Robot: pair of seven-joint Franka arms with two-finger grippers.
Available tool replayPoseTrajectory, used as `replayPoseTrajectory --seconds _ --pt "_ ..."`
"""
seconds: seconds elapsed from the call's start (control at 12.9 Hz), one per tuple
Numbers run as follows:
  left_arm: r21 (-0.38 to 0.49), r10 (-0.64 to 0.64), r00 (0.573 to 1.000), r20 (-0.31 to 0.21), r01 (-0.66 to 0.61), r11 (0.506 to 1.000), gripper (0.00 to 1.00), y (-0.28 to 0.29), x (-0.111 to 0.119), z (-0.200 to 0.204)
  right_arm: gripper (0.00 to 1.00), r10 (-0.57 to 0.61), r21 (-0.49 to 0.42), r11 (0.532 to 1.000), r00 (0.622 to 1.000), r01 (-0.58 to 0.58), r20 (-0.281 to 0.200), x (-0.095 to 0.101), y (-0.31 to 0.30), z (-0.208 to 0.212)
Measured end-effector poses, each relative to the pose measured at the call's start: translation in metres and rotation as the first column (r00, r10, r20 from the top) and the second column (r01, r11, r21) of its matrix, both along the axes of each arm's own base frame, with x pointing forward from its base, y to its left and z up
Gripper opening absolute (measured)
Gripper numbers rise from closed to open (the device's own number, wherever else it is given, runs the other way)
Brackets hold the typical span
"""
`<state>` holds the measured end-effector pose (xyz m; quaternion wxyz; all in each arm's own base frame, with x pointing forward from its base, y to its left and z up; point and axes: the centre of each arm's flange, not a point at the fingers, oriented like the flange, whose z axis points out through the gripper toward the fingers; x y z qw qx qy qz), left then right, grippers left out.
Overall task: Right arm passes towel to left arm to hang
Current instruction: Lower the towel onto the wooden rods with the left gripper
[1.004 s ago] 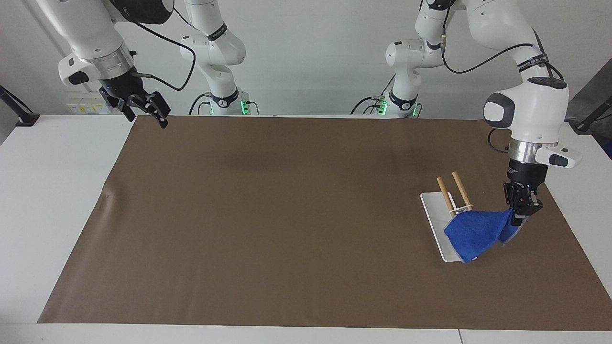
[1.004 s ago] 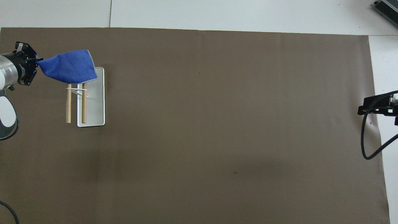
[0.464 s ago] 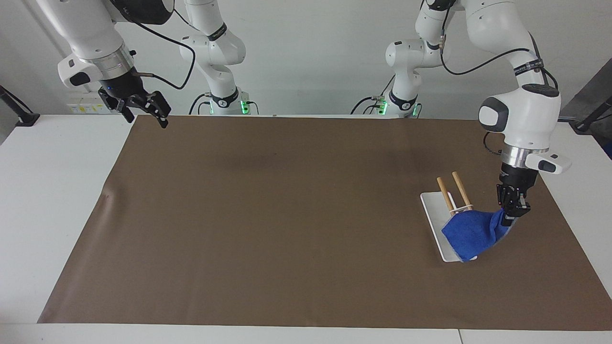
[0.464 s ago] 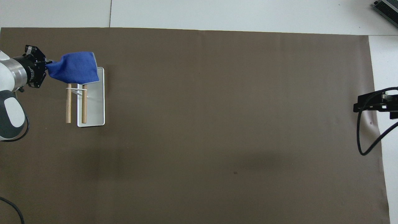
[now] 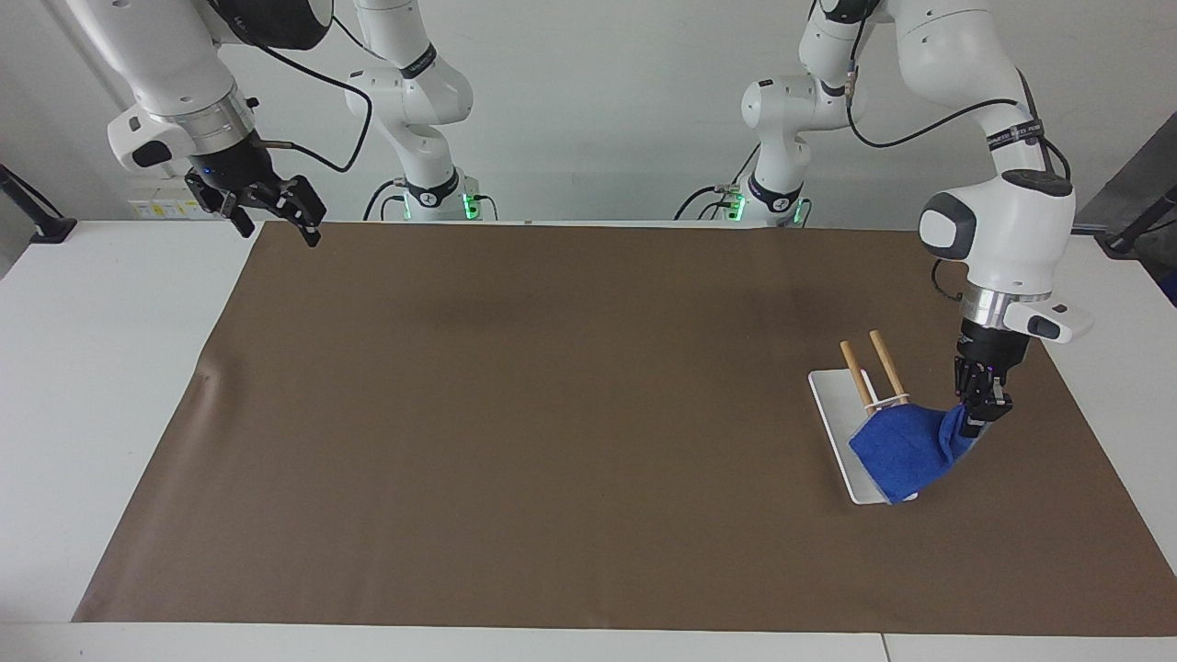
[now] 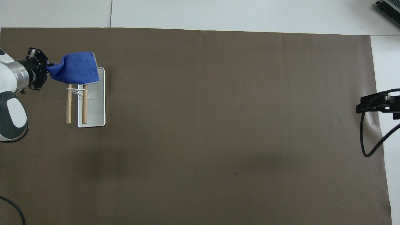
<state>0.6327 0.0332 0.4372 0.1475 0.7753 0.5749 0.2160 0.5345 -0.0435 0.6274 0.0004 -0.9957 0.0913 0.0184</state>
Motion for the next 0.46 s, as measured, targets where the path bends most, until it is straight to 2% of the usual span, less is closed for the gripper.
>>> replayPoseTrajectory --seconds 0.08,0.15,0.46 --pt "0.002 0.001 1.0 0.002 -0.001 1.0 0.37 0.0024 0.0002 0.0008 1.0 0.003 0.0 1.0 1.0 -0.003 -0.002 0.0 0.0018 -0.0008" --pt "0.004 0.003 1.0 0.005 -0.003 1.0 0.47 0.0045 0.0007 0.0025 1.0 0.006 0.0 1.0 1.0 -0.006 -0.003 0.0001 0.0034 -0.0011" --pt "0.005 0.008 1.0 0.016 -0.008 1.0 0.99 0.0075 0.003 0.0081 1.0 0.01 -0.003 1.0 1.0 -0.01 0.004 -0.0019 0.0048 0.0027"
